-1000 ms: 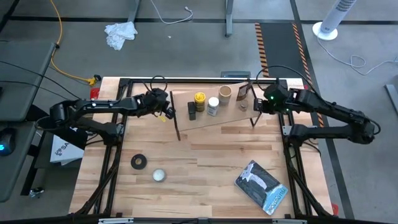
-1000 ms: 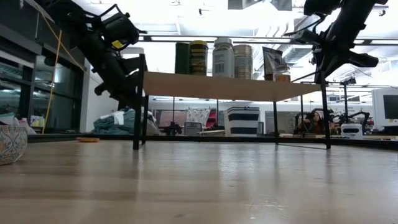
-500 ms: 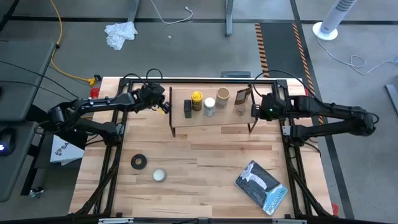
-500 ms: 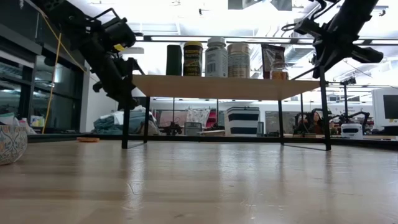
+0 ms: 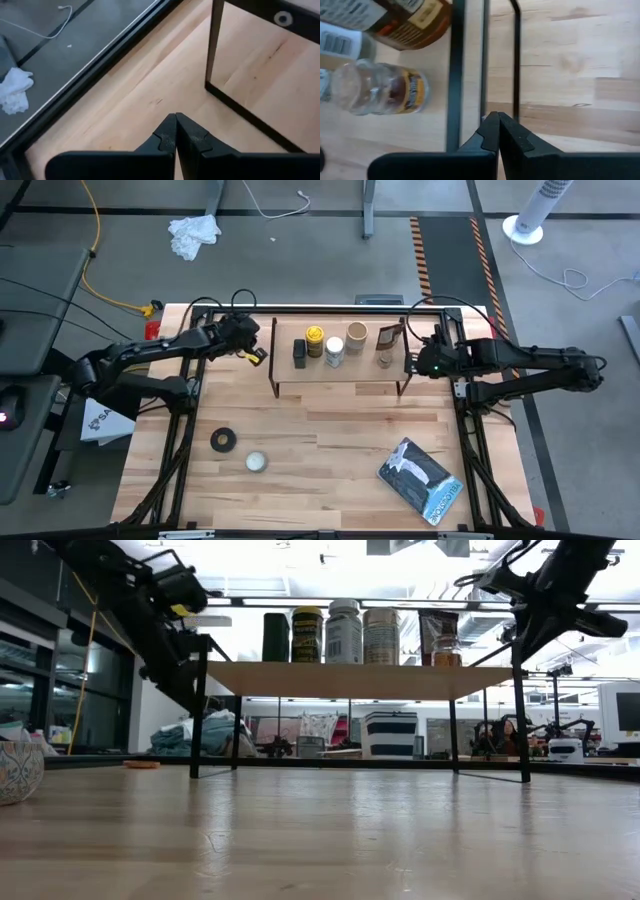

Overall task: Shelf spices
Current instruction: Remove the orange seasoning pack from the shelf

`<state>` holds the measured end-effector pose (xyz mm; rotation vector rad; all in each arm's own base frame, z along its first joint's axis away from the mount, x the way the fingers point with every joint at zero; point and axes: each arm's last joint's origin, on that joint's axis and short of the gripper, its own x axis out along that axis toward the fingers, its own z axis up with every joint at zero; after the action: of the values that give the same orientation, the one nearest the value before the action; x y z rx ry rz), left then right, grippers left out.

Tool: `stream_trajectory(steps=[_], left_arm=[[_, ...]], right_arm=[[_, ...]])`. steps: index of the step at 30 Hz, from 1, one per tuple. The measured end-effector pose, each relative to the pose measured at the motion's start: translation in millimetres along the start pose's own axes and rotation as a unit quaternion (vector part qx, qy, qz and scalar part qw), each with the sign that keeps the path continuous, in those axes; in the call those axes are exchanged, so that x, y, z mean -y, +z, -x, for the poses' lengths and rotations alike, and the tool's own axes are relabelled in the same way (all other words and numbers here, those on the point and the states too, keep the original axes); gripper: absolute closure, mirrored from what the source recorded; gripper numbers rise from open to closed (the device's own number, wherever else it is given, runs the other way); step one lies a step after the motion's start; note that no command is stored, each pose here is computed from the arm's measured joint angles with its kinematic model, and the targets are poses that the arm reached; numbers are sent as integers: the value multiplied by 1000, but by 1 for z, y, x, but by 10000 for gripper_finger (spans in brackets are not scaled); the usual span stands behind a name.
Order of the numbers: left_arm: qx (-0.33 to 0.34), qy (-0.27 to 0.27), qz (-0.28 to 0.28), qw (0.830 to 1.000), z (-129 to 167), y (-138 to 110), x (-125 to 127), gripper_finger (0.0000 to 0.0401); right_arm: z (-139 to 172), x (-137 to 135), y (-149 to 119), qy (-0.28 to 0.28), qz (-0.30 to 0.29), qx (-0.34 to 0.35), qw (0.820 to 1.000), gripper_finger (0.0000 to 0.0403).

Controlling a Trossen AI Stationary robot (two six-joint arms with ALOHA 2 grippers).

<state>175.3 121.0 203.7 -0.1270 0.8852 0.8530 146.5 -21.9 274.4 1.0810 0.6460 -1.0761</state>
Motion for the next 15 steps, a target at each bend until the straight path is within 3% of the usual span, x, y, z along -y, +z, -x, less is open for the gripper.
stream_trajectory(steps=[4, 7, 10, 15], left_arm=[[28, -36, 32, 998, 21, 0, -6, 401], [66, -104, 59, 991, 41, 2, -8, 401], [104, -161, 60, 980, 65, 11, -9, 400], [162, -189, 47, 967, 105, 31, -13, 378]], right_arm=[[5, 10, 1, -23, 17, 7, 1000, 403], [10, 17, 2, -29, 27, 16, 999, 403], [17, 23, 4, -16, 36, 32, 999, 403], [29, 28, 10, 36, 77, 80, 993, 403]])
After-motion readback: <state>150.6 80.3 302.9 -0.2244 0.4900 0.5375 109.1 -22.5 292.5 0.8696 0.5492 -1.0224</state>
